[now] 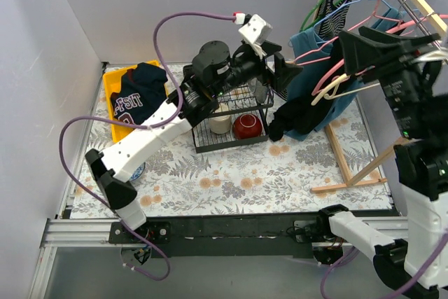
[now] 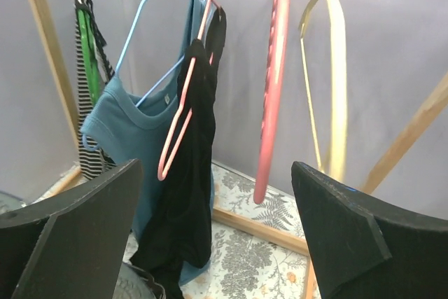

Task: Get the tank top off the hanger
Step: Pick up the hanger from the clothesline.

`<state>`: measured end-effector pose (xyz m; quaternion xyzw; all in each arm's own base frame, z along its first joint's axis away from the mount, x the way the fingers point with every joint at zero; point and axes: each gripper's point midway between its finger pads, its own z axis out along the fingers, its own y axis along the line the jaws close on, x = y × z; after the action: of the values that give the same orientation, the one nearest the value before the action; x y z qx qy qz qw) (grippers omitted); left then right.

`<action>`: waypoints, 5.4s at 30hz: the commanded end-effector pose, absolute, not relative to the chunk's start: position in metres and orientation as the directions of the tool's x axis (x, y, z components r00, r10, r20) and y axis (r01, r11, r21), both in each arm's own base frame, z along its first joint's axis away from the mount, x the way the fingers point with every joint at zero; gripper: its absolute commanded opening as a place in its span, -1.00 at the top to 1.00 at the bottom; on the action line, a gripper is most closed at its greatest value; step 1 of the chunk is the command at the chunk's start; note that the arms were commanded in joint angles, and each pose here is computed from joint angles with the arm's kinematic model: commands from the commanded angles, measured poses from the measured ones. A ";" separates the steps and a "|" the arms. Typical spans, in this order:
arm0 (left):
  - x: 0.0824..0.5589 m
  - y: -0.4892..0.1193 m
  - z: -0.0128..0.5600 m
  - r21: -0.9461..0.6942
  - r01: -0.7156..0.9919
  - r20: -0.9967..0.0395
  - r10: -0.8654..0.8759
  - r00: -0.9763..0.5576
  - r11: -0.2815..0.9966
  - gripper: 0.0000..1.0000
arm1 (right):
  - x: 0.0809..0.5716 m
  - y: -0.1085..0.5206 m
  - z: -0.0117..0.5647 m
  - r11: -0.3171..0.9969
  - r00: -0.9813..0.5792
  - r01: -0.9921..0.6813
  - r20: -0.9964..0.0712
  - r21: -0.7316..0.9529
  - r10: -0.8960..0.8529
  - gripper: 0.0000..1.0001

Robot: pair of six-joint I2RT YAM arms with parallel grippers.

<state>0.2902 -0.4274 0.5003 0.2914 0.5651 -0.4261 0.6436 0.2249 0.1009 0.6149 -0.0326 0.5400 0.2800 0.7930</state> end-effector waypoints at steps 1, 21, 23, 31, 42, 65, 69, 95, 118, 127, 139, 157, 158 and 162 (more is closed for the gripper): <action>0.295 -0.434 0.519 -0.143 0.916 -0.966 -0.255 -0.047 0.376 -0.69 | 0.172 0.112 0.651 0.758 0.359 -0.635 -0.812 0.149 0.460 -0.20; 0.362 -0.485 0.457 -0.113 0.944 -0.984 -0.165 -0.064 0.309 -0.10 | 0.107 0.093 0.664 0.751 0.459 -0.654 -0.743 0.090 0.488 -0.14; 0.362 -0.489 0.452 -0.114 0.949 -0.985 -0.160 -0.069 0.293 -0.01 | 0.105 0.091 0.666 0.756 0.470 -0.649 -0.736 0.087 0.487 -0.14; 0.357 -0.496 0.456 -0.112 0.961 -0.980 -0.189 -0.065 0.253 0.28 | 0.101 0.087 0.669 0.763 0.484 -0.641 -0.726 0.086 0.488 -0.11; 0.350 -0.511 0.468 -0.059 0.954 -0.976 -0.220 0.007 0.293 0.96 | 0.104 0.088 0.667 0.763 0.477 -0.640 -0.731 0.092 0.488 -0.08; 0.321 -0.474 0.572 0.040 0.936 -0.865 -0.457 0.208 0.350 1.00 | 0.106 0.082 0.661 0.776 0.481 -0.620 -0.726 0.116 0.492 -0.05; 0.314 -0.470 0.580 0.060 0.937 -0.842 -0.486 0.232 0.344 1.00 | 0.109 0.084 0.659 0.776 0.476 -0.620 -0.731 0.116 0.490 -0.05; 0.303 -0.452 0.632 0.115 0.925 -0.654 -0.673 0.346 0.363 1.00 | 0.118 0.081 0.662 0.793 0.480 -0.596 -0.735 0.128 0.479 -0.01; 0.288 -0.427 0.660 0.124 0.918 -0.523 -0.761 0.383 0.377 1.00 | 0.127 0.082 0.660 0.802 0.475 -0.582 -0.745 0.132 0.468 0.01; 0.277 -0.414 0.671 0.144 0.911 -0.495 -0.769 0.405 0.387 1.00 | 0.139 0.083 0.656 0.810 0.458 -0.566 -0.759 0.151 0.462 0.02; 0.270 -0.409 0.685 0.158 0.914 -0.447 -0.799 0.403 0.373 1.00 | 0.199 0.070 0.659 0.883 0.463 -0.416 -0.785 0.218 0.412 0.16; 0.270 -0.411 0.673 0.154 0.919 -0.467 -0.793 0.392 0.364 1.00 | 0.309 0.023 0.626 0.887 0.419 0.018 -0.809 0.462 0.413 -0.28; 0.272 -0.412 0.671 0.152 0.918 -0.470 -0.791 0.392 0.365 1.00 | 0.308 0.020 0.628 0.881 0.432 0.023 -0.799 0.472 0.417 -0.30; 0.270 -0.413 0.671 0.156 0.920 -0.472 -0.792 0.388 0.358 1.00 | 0.312 0.015 0.624 0.868 0.460 0.048 -0.782 0.494 0.420 -0.36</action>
<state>0.2944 -0.4400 0.6393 0.2117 0.1960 -0.5292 0.7979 0.3286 0.0357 0.6002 0.1810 0.5598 0.1127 0.8007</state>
